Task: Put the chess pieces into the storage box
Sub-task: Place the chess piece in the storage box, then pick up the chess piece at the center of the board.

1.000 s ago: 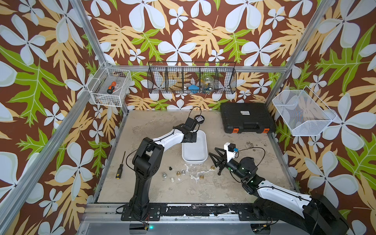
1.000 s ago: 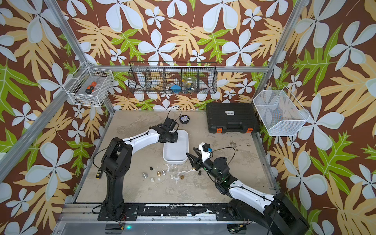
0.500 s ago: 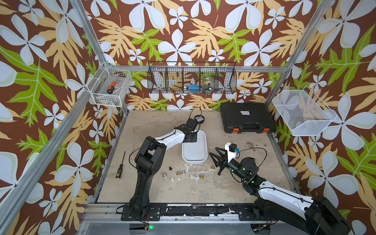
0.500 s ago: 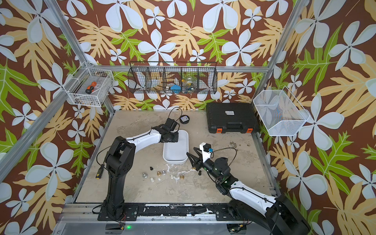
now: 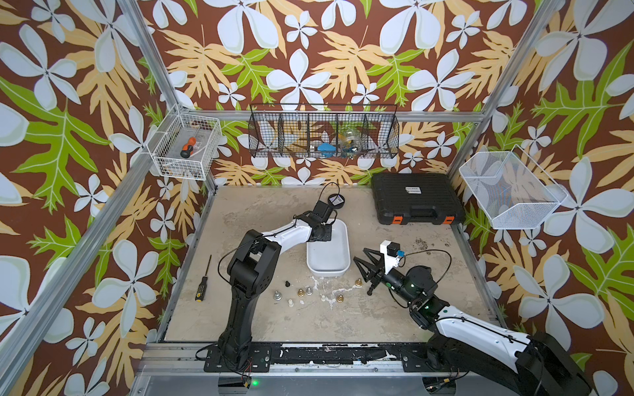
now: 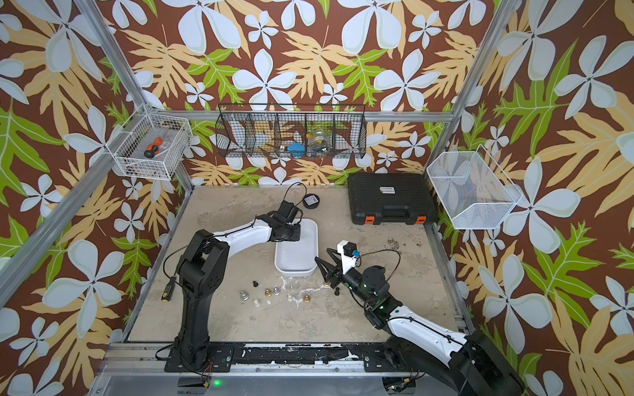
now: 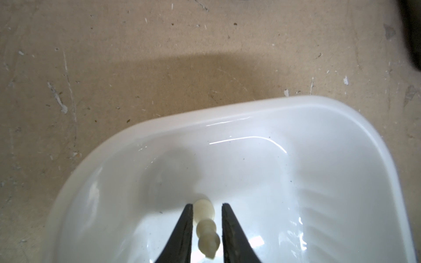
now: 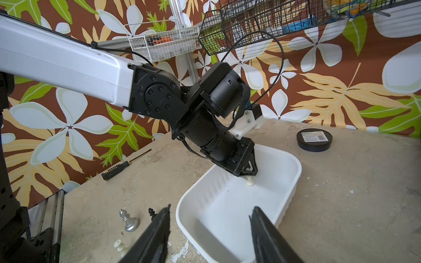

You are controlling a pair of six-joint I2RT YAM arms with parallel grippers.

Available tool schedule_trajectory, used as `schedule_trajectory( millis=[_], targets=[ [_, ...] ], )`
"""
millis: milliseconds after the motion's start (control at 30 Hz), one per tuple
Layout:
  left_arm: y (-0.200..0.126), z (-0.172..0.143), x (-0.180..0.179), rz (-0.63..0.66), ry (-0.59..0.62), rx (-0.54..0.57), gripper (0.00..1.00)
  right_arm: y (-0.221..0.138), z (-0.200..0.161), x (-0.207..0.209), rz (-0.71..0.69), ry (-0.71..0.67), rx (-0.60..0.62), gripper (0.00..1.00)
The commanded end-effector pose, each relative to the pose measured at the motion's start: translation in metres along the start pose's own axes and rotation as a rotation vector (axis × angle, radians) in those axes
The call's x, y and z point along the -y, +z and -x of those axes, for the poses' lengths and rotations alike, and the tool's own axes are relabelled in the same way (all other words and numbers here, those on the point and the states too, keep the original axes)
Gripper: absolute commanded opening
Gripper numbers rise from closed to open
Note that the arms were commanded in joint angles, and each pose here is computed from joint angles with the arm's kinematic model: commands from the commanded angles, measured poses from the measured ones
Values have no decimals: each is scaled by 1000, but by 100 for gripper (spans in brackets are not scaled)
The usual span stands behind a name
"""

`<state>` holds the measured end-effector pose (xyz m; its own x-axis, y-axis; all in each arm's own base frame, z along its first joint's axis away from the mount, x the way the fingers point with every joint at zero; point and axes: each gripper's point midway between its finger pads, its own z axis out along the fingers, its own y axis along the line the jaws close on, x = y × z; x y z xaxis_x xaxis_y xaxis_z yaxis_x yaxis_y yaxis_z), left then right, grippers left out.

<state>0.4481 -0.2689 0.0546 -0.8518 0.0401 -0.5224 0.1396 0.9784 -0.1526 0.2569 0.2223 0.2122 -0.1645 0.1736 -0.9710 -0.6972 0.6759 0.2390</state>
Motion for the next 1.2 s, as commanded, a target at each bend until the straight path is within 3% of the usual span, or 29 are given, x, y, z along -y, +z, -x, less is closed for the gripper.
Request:
schedule_trajectory(
  millis=[0, 233, 400, 500, 767, 1000, 1167],
  targets=[
    [-7, 7, -1, 0, -15, 21, 31, -1, 2, -1, 5, -8, 11, 58],
    [-34, 23, 4, -19, -20, 67, 41, 1, 1, -1, 4, -9, 2, 58],
    [-83, 35, 7, -66, -39, 138, 43, 0, 2, 0, -3, -16, 3, 58],
    [-115, 27, -4, -68, -57, 170, 43, 0, 1, 2, -12, -32, -3, 58],
    [-158, -37, -48, -16, -79, 115, 41, 7, -8, -13, 84, -50, -47, 60],
    [-163, -111, -73, 3, -101, -46, 40, 17, -25, -47, 198, -57, -175, 59],
    [-160, -139, -87, 40, -120, -101, 39, 18, -54, -65, 233, -125, -219, 59]
  ],
)
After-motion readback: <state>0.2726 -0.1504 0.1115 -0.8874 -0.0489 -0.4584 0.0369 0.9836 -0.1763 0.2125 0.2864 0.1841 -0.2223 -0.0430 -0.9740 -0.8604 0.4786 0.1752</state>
